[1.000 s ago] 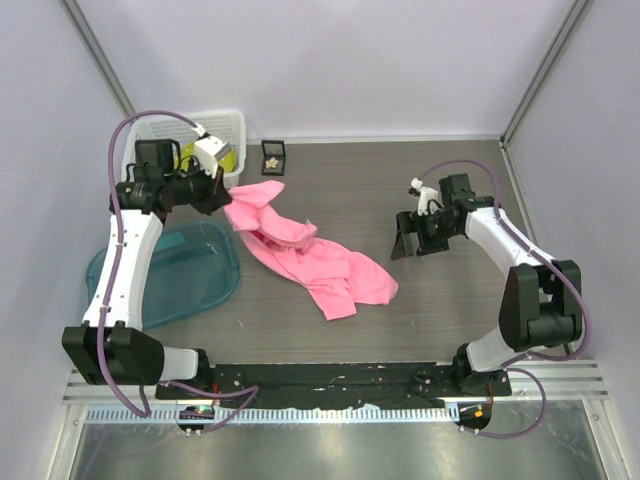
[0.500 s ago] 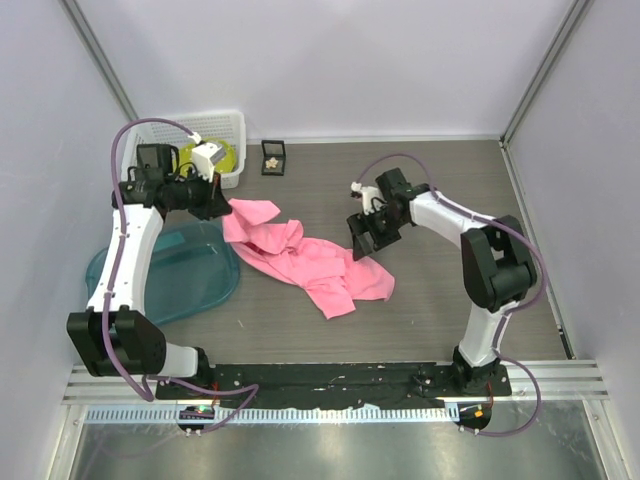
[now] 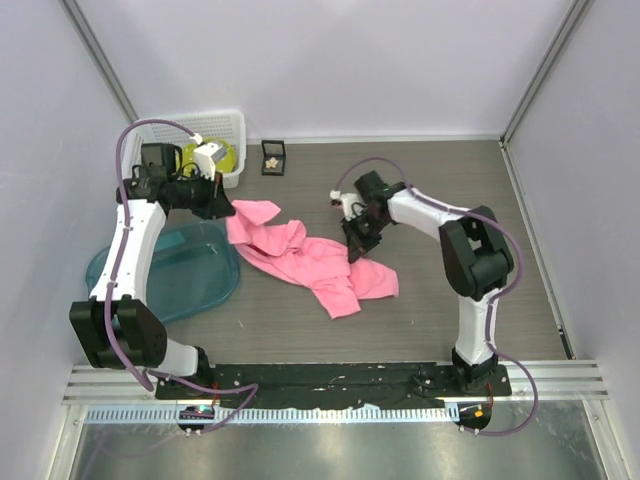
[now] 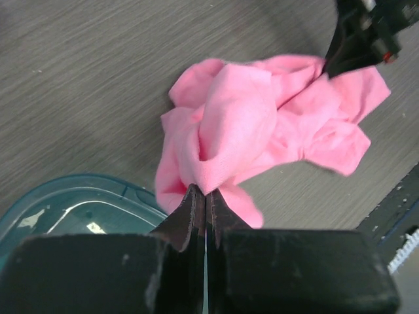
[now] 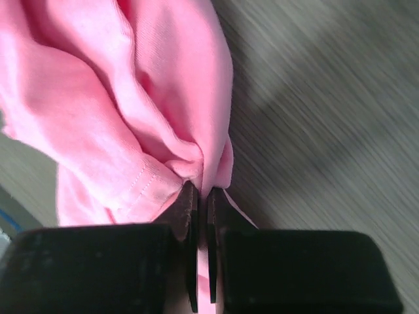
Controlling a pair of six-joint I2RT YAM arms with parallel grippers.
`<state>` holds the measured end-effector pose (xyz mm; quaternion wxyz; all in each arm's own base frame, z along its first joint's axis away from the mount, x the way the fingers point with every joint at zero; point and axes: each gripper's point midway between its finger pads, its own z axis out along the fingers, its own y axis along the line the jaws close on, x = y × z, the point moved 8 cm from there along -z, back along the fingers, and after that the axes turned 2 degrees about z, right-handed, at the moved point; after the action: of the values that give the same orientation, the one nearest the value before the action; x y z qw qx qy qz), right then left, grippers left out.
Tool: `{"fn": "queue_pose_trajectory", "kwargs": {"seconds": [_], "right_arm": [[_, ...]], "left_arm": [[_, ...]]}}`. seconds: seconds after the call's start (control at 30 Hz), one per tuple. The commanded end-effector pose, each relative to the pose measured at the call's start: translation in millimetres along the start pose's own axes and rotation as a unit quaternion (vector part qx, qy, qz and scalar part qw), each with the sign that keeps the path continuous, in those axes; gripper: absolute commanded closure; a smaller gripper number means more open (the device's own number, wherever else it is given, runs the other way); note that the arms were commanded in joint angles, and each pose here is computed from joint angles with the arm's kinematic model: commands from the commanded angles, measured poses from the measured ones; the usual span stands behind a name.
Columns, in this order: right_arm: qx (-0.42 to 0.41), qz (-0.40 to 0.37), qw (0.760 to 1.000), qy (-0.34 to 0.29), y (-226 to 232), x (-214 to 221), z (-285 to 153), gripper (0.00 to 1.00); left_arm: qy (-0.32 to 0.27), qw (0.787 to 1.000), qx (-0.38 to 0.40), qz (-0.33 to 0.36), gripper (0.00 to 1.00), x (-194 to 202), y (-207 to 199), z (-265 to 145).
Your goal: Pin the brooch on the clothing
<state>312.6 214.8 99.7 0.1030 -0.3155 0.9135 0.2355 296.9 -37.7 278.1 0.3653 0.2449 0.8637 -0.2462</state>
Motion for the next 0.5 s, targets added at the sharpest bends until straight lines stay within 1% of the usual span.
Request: {"fn": "queue_pose_trajectory", "kwargs": {"seconds": [0.0,0.03,0.07,0.1,0.13,0.17,0.2,0.23,0.27,0.3,0.33,0.37,0.4,0.43,0.47], "right_arm": [[0.051,0.012,0.996,-0.068,-42,7,-118,0.99],[0.071,0.004,0.993,-0.093,-46,12,-149,0.99],[0.087,-0.02,0.991,-0.095,-54,19,-166,0.99],[0.103,-0.004,0.991,-0.089,-66,36,-189,0.99],[0.118,-0.02,0.988,-0.1,-60,45,-211,0.99],[0.124,-0.053,0.987,-0.09,-60,54,-220,0.99],[0.118,-0.056,0.99,-0.061,-52,73,-223,0.99],[0.113,-0.071,0.99,-0.05,-45,83,-224,0.99],[0.117,-0.094,0.987,-0.055,-33,94,-232,0.99],[0.099,-0.108,0.989,-0.025,-27,111,-222,0.99],[0.101,-0.13,0.986,-0.002,-21,120,-217,0.99],[0.108,-0.152,0.983,0.007,-13,129,-216,0.99],[0.096,-0.172,0.979,0.048,-12,147,-202,0.99],[0.105,-0.201,0.971,0.081,-6,155,-195,0.99],[0.11,-0.21,0.966,0.102,-6,163,-190,0.97]], "left_arm": [[-0.034,0.999,0.025,-0.019,1.0,-20,-5,-1],[-0.039,0.998,0.03,-0.024,1.0,-24,-7,-1],[-0.039,0.998,0.034,-0.026,1.0,-24,-9,1],[-0.038,0.998,0.04,-0.025,1.0,-25,-13,3],[-0.038,0.998,0.042,-0.03,1.0,-26,-14,5],[-0.034,0.998,0.053,-0.026,1.0,-25,-20,10],[-0.024,0.997,0.064,-0.025,1.0,-23,-25,17],[-0.018,0.998,0.063,-0.023,1.0,-22,-26,21],[-0.006,0.998,0.064,-0.024,1.0,-16,-26,28],[0.003,0.997,0.068,-0.022,1.0,-13,-28,33],[0.02,0.997,0.062,-0.028,1.0,-6,-24,41],[0.032,0.997,0.061,-0.023,1.0,-2,-20,44],[0.052,0.997,0.061,-0.022,0.97,4,-18,46],[0.073,0.995,0.063,-0.019,0.92,10,-14,51],[0.085,0.994,0.066,-0.01,0.83,14,-12,51]]}}
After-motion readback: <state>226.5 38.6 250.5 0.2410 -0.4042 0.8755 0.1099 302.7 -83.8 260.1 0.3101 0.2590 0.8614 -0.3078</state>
